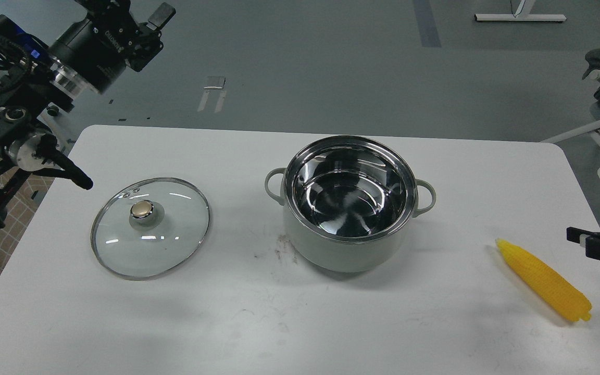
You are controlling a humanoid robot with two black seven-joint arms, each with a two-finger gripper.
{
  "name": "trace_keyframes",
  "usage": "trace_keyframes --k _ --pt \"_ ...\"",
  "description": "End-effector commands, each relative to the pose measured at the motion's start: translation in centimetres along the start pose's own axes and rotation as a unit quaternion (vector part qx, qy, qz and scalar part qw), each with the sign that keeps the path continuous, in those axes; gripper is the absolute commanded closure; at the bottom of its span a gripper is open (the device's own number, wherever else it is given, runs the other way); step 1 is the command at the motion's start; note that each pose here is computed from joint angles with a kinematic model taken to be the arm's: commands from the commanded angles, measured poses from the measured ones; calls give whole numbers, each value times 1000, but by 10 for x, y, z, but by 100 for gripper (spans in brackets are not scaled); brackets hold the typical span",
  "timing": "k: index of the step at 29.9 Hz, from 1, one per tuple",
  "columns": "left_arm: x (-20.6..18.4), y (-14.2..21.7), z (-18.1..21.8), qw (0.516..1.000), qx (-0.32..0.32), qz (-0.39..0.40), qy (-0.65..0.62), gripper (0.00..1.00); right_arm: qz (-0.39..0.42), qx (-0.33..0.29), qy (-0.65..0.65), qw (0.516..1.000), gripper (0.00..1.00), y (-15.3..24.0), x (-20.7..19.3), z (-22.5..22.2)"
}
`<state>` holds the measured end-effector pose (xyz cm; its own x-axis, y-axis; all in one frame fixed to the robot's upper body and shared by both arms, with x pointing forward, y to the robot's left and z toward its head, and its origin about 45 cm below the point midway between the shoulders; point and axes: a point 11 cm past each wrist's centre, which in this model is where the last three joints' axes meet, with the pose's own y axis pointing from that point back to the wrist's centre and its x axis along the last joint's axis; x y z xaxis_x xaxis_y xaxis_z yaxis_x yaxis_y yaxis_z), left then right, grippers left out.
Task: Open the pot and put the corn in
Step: 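Lower the right gripper and grasp the yellow corn cob, then lift the corn and carry it over the open pot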
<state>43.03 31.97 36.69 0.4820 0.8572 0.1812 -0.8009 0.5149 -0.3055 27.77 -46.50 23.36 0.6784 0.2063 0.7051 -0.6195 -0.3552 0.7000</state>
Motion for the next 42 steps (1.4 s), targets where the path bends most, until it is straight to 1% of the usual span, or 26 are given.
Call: trace_keyframes --k 1,3,11,14,15,17,19,21,23,24,25,26,27,28,30,33,34,36,38,39,40,42 --pt "-1 0 2 1000 -2 -2 1 3 -14 3 -3 1000 0 -19 -14 2" --pt "-1 0 2 1000 -3 -2 2 3 -22 9 -3 1000 0 -35 -22 0" --pt "-1 0 3 1000 -3 -2 0 3 -53 20 5 998 0 -69 -49 -6" --pt "-1 0 4 1000 -4 -3 0 3 -68 18 9 997 3 -76 -59 -5" --pt "-1 0 4 1000 -4 -3 0 3 -75 15 17 997 7 -76 -61 -3" --pt "-1 0 4 1000 -4 -3 0 3 -82 11 24 996 12 -76 -64 -1" --pt "-1 0 4 1000 -4 -3 0 3 -92 11 31 995 24 -78 -69 -1" --pt "-1 0 4 1000 -4 -4 0 3 -100 15 35 994 53 -80 -74 -3" --pt "-1 0 4 1000 -4 -3 1 3 -103 15 36 994 63 -80 -76 -3" --pt "-1 0 4 1000 -4 -3 1 3 -104 15 36 994 74 -79 -77 -3" --pt "-1 0 4 1000 -4 -4 0 3 -104 15 36 994 79 -79 -77 -3" --pt "-1 0 4 1000 -4 -3 0 3 -103 16 37 994 89 -78 -76 -3" --pt "-2 0 4 1000 -4 -4 0 3 -100 18 38 994 94 -79 -75 -5" --pt "-2 0 4 1000 -4 -4 0 3 -97 20 39 994 95 -79 -73 -5" --pt "-2 0 4 1000 -4 -4 0 3 -87 28 44 995 100 -79 -68 -10" --pt "-3 0 5 1000 -4 -6 0 3 -61 29 52 996 100 -66 -47 -11" --pt "-3 0 5 1000 -4 -6 0 3 -44 30 62 997 100 -62 -29 -11" --pt "-3 0 5 1000 -4 -6 0 3 -26 29 73 997 100 -58 -10 -11" --pt "-4 0 5 1000 -5 -6 1 3 14 22 81 996 100 -45 32 -10" --pt "-5 -1 5 1000 -6 -9 2 3 28 22 81 996 100 -43 44 -11" --pt "-5 -1 5 1000 -7 -10 2 3 52 22 84 995 100 -39 68 -13" --pt "-5 -1 6 1000 -7 -10 2 3 68 25 85 994 100 -37 88 -18"
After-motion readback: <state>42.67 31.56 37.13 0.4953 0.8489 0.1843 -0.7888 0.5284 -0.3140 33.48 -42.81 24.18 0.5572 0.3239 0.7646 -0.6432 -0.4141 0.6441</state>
